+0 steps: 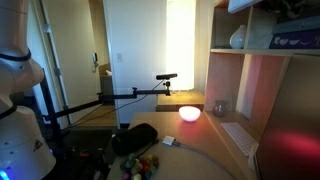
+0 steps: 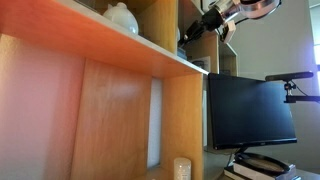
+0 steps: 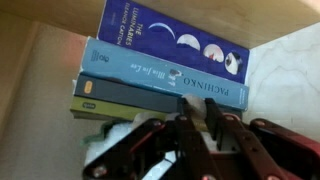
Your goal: Pick up the white object from the second shelf from the right and place it on the table
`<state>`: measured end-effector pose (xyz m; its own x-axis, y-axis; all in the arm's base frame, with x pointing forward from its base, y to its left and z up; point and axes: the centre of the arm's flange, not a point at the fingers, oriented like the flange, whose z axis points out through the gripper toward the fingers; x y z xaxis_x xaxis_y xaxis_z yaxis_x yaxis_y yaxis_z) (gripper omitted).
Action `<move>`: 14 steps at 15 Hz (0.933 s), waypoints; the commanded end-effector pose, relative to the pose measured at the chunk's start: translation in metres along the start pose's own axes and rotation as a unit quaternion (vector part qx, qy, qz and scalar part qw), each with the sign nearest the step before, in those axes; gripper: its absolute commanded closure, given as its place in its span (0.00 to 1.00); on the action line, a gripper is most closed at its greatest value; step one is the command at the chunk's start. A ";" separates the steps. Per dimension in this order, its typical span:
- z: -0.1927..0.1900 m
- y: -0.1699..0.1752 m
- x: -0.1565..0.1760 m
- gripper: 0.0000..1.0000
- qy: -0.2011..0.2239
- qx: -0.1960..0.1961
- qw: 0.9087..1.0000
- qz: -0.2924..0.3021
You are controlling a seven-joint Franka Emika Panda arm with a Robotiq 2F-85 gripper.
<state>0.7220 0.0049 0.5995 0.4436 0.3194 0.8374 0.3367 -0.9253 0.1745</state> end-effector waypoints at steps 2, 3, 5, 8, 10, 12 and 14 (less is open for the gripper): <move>-0.004 0.004 0.006 1.00 0.010 -0.002 1.000 -0.005; -0.005 0.005 0.005 0.99 0.012 -0.003 1.000 -0.003; -0.010 0.004 0.000 0.99 0.013 -0.003 1.000 -0.001; -0.019 0.001 -0.009 0.98 0.014 0.008 1.000 0.016; -0.022 -0.001 -0.017 0.98 0.013 0.015 0.999 0.033; -0.026 -0.005 -0.029 0.98 0.004 0.021 0.999 0.042; -0.031 -0.007 -0.041 0.98 -0.004 0.015 0.999 0.045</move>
<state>0.7107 -0.0018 0.5918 0.4697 0.2347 0.8511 0.3239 -0.9426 0.0812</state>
